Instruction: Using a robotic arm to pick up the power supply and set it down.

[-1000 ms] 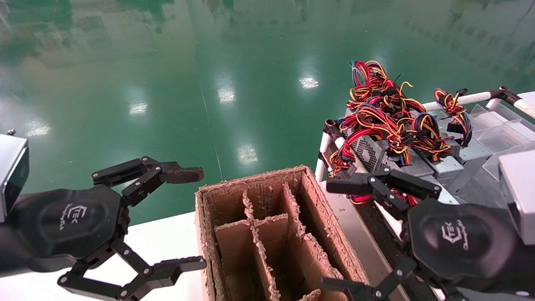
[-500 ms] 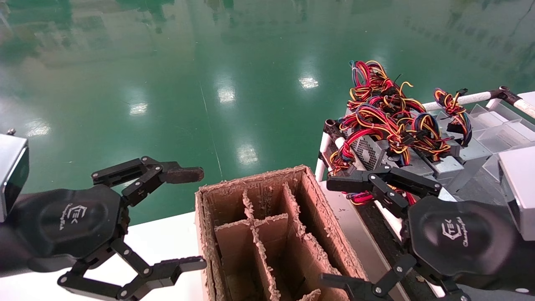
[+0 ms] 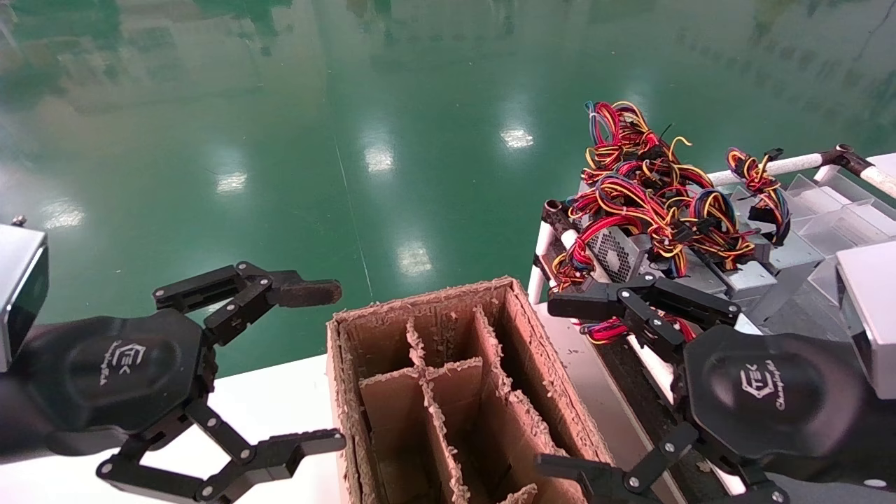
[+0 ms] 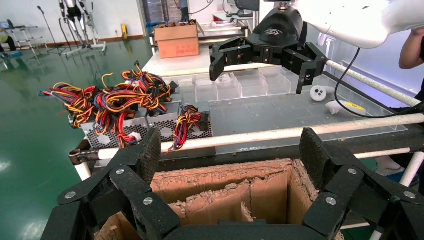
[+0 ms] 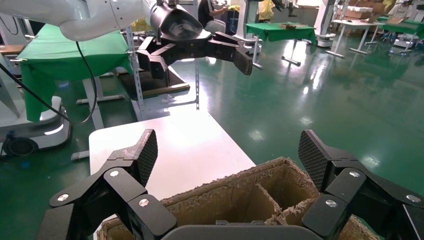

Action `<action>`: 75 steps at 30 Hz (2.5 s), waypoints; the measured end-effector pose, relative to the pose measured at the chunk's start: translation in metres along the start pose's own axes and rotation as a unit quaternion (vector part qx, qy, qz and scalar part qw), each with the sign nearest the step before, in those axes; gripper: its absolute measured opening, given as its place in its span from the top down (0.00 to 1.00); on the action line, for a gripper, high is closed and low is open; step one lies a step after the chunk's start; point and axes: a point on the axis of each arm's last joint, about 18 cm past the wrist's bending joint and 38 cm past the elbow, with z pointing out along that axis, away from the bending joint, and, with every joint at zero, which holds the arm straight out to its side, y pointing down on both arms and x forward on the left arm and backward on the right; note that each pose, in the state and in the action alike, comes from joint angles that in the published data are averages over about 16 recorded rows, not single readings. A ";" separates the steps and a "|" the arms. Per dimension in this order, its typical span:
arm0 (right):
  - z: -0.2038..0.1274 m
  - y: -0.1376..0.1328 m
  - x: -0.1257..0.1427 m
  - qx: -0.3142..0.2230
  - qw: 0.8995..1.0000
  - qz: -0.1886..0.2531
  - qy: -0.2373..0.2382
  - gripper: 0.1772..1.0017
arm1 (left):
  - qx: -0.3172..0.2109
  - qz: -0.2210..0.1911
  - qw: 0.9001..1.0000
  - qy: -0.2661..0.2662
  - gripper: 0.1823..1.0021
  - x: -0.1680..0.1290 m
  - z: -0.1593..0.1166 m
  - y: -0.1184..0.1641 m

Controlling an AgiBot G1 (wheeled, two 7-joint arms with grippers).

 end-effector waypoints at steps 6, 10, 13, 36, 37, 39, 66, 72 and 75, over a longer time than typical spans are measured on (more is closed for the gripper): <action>0.000 0.000 0.000 0.000 1.000 0.000 0.000 0.00 | 0.000 0.000 1.000 0.000 0.00 0.000 0.000 0.000; 0.000 0.000 0.000 0.000 1.000 0.000 0.000 0.00 | 0.000 0.000 1.000 0.000 0.00 0.000 0.000 0.000; 0.000 0.000 0.000 0.000 1.000 0.000 0.000 0.00 | 0.000 0.000 1.000 0.000 0.00 0.000 0.000 0.000; 0.000 0.000 0.001 0.000 1.000 0.000 0.001 0.00 | 0.000 0.000 1.000 0.000 0.00 0.000 0.000 0.000; 0.000 0.000 0.001 0.000 1.000 0.000 0.001 0.00 | 0.000 0.000 1.000 0.000 0.00 0.000 0.000 0.000; 0.000 0.000 0.001 0.000 1.000 0.000 0.001 0.00 | 0.000 0.000 1.000 0.000 0.00 0.000 0.000 0.000; 0.000 0.000 0.001 0.000 1.000 0.000 0.001 0.00 | 0.000 0.000 1.000 0.000 0.00 0.000 0.000 0.000; 0.000 0.000 0.001 0.000 1.000 0.000 0.001 0.00 | 0.000 0.000 1.000 0.000 0.00 0.000 0.000 0.000; 0.000 0.000 0.001 0.000 1.000 0.000 0.001 0.00 | 0.000 0.000 1.000 0.000 0.00 0.000 0.000 0.000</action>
